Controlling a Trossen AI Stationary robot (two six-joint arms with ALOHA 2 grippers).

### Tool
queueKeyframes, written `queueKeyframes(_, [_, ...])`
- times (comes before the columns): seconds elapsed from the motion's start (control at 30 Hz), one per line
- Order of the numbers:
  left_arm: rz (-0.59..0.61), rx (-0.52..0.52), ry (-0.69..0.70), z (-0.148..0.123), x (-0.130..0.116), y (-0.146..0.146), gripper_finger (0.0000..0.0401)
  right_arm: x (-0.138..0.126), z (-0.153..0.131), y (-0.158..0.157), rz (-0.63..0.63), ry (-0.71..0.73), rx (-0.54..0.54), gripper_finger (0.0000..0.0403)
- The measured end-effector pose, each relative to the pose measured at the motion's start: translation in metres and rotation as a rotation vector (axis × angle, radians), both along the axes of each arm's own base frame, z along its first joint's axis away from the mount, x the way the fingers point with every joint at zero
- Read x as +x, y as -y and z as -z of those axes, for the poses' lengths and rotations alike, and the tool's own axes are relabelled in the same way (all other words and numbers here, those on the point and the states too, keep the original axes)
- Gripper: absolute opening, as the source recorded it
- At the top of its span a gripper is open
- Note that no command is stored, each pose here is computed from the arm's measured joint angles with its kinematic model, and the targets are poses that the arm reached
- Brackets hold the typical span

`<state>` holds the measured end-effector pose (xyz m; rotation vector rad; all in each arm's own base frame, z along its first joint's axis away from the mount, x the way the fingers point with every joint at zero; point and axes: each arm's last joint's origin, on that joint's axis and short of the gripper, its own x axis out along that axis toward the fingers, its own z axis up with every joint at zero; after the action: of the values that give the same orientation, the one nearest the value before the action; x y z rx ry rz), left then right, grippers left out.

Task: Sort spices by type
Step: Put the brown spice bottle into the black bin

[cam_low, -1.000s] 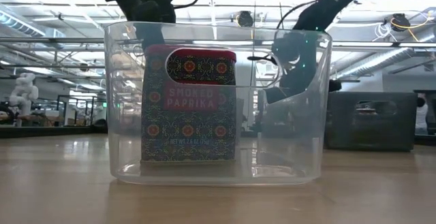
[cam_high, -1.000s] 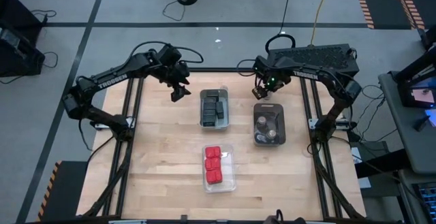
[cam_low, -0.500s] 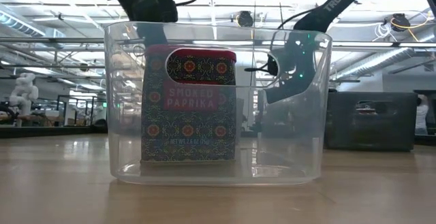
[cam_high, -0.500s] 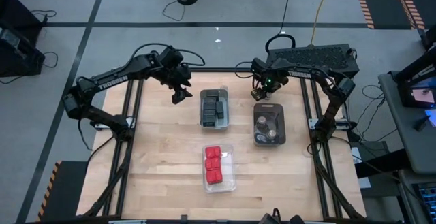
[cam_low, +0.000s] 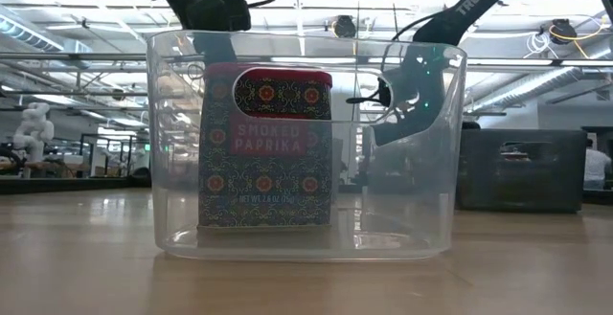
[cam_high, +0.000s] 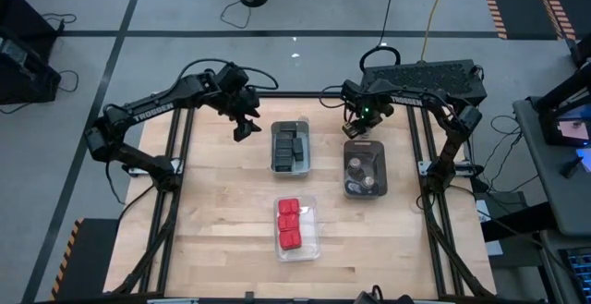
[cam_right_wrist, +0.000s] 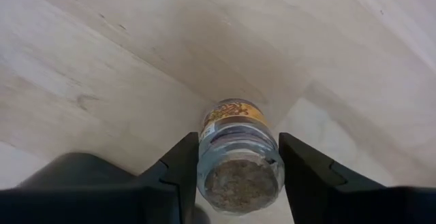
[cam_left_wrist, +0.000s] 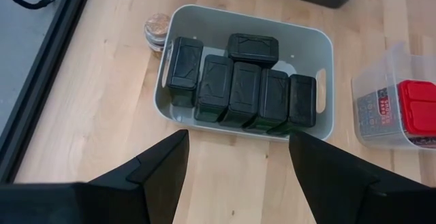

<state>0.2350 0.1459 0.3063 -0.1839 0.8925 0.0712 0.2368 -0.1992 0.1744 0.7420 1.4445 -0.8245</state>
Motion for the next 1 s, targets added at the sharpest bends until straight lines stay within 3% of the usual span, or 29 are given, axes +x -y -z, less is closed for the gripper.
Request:
queueKeyframes(0.23, [0.000,0.000,0.000,0.000,0.000,0.000,0.0260,-0.002,-0.006,-0.001,-0.062,0.004,-0.002,0.0145])
queueKeyframes(0.5, [0.003,0.015,0.017,-0.001,0.001,-0.001,0.0260,-0.007,-0.065,-0.010,-0.063,0.121,-0.057,0.0145])
queueKeyframes(0.73, [0.019,0.040,0.035,-0.002,0.003,-0.002,0.0260,-0.012,-0.106,-0.051,-0.118,0.252,-0.017,0.0145])
queueKeyframes(1.0, [0.019,0.053,0.052,-0.003,0.004,-0.003,0.0260,-0.004,-0.120,-0.100,-0.180,0.275,-0.027,0.0145])
